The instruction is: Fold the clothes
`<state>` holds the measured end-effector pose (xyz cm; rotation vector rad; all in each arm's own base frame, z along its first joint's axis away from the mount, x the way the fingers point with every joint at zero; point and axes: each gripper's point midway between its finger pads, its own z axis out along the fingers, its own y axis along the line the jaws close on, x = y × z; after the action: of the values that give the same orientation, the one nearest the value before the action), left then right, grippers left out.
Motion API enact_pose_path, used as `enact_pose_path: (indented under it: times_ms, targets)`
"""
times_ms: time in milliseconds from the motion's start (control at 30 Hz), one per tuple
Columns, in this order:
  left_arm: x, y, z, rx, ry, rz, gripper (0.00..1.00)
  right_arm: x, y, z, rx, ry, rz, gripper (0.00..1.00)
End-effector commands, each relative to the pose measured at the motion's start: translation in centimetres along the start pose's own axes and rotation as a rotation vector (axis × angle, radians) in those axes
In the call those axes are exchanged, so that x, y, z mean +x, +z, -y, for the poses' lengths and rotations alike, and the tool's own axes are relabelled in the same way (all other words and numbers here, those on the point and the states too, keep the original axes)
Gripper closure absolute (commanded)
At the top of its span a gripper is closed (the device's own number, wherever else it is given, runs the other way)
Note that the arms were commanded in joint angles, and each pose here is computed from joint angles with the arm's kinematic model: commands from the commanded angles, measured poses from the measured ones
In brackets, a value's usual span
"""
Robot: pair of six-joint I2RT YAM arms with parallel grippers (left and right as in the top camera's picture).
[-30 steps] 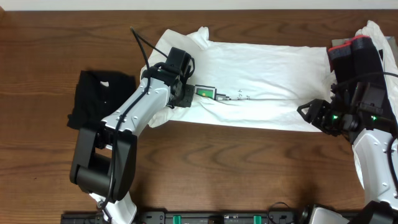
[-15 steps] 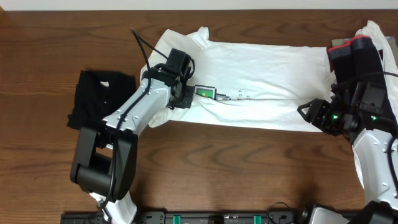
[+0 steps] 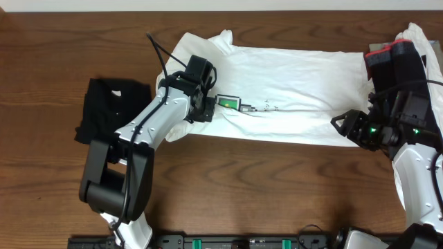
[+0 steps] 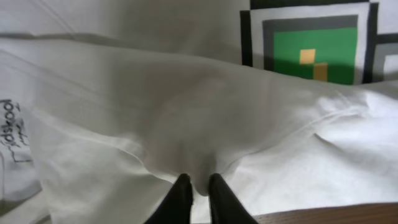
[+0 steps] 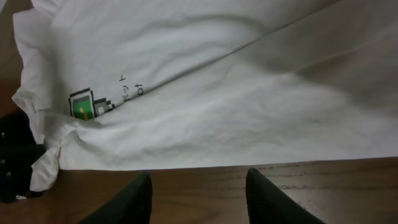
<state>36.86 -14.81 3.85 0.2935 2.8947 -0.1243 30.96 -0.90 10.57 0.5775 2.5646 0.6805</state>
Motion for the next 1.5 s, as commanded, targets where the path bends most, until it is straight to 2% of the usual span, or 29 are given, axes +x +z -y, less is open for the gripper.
enact_pose_path:
  times_ms: [0, 100, 233, 567, 967, 1300, 1467]
  targets:
    - [1.1, 1.3, -0.4, -0.017, -0.001, -0.047, 0.9, -0.4, -0.3, -0.6, -0.008, -0.009, 0.015, 0.53]
    - [1.2, 1.6, -0.4, -0.018, 0.0, -0.054, 0.94, -0.4, -0.3, -0.6, -0.008, -0.009, 0.015, 0.54]
    - [0.9, 1.1, -0.4, -0.016, 0.003, -0.04, 0.94, -0.4, -0.3, -0.6, -0.008, -0.009, 0.015, 0.54]
    - [-3.7, -5.1, 0.5, 0.011, 0.01, 0.124, 0.94, -0.7, -0.3, -0.6, -0.01, -0.015, 0.025, 0.53]
    - [-6.4, -2.6, 0.9, 0.019, 0.057, 0.197, 0.94, -0.8, -0.3, -0.7, -0.011, -0.018, 0.029, 0.53]
    - [-11.0, -2.9, 1.8, 0.045, 0.072, 0.385, 0.94, -0.8, -0.3, -0.7, -0.011, -0.017, 0.029, 0.53]
    - [-12.0, -2.0, 2.0, 0.05, 0.073, 0.418, 0.94, -0.8, -0.3, -0.7, -0.011, -0.016, 0.029, 0.54]
